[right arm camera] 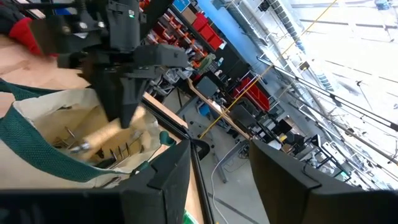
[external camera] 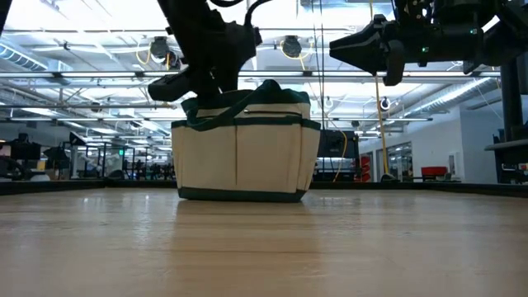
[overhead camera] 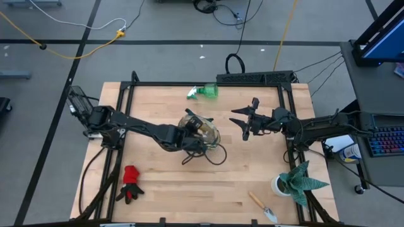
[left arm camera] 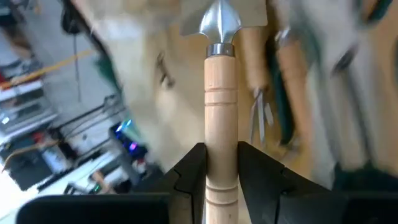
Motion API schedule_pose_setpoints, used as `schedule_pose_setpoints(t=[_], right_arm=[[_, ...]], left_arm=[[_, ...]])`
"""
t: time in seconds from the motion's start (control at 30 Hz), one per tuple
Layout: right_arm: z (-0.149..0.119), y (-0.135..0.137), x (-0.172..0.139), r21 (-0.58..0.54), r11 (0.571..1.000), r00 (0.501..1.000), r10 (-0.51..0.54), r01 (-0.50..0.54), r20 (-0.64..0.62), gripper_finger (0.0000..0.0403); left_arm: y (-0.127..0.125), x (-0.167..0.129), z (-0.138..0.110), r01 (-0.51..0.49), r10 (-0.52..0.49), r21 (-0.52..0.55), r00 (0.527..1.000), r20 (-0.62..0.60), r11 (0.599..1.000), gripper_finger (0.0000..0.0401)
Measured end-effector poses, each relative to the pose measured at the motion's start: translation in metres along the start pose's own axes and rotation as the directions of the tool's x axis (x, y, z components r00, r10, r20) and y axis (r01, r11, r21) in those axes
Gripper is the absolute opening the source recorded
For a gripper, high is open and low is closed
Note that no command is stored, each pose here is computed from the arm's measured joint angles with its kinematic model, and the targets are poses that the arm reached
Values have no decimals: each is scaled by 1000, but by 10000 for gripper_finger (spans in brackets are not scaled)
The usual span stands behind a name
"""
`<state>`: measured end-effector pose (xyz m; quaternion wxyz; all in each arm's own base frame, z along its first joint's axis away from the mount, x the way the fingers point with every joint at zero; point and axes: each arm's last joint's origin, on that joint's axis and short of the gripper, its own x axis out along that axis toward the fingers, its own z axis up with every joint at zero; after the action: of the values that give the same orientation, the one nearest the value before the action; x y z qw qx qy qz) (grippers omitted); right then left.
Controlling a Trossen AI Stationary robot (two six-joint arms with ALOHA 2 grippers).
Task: Pick & Place Garden tools in Gardening bag
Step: Put the left brown trowel into the brown gardening bag
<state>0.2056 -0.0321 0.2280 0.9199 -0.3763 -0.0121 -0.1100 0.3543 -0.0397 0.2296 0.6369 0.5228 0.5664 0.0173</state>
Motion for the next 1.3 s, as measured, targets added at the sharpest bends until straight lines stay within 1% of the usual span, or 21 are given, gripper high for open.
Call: schedule_pose_setpoints(t=[0.2, 0.27, 0.4, 0.47, 0.57, 0.8, 0.87, 0.97, 1.03, 1.13, 1.3], right_arm=[[0, 0, 0, 0, 1000, 1000, 1, -1, -1, 160], [0, 0, 0, 0, 1000, 1000, 2, -2, -2, 160], [0, 0, 0, 0, 1000, 1000, 5, -5, -5, 160], [-1, 1, 0, 0, 1000, 1000, 5, -5, -5, 160], [-1, 0, 0, 0, 1000, 1000, 5, -5, -5, 160], [-1, 1, 0, 0, 1000, 1000, 6, -6, -6, 160], [-1, 1, 0, 0, 1000, 1000, 9, -9, -9, 160], [-2, 2, 0, -4, 1000, 1000, 16, -16, -17, 160], [-2, 2, 0, -5, 1000, 1000, 16, -16, -16, 160], [-2, 2, 0, -5, 1000, 1000, 16, -16, -16, 160], [-2, 2, 0, -6, 1000, 1000, 16, -16, -16, 160]], left_arm=[[-2, 0, 3, 93, -91, -15, 991, 98, 996, 88], [-3, 1, 4, 133, -128, -35, 983, 131, 990, 88], [-2, 4, 3, 258, -235, -81, 947, 220, 963, 88], [-1, 7, 1, 300, -267, -106, 931, 247, 948, 88], [1, 10, -2, 312, -271, -147, 931, 245, 939, 88], [4, 14, -5, 326, -283, -153, 926, 250, 933, 88], [5, 15, -6, 354, -302, -168, 915, 269, 920, 88], [5, 16, -6, 417, -345, -197, 884, 316, 887, 88], [6, 16, -6, 443, -362, -197, 867, 343, 875, 88], [7, 17, -5, 443, -360, -186, 862, 357, 877, 88], [9, 19, -8, 445, -357, -201, 862, 359, 872, 88]])
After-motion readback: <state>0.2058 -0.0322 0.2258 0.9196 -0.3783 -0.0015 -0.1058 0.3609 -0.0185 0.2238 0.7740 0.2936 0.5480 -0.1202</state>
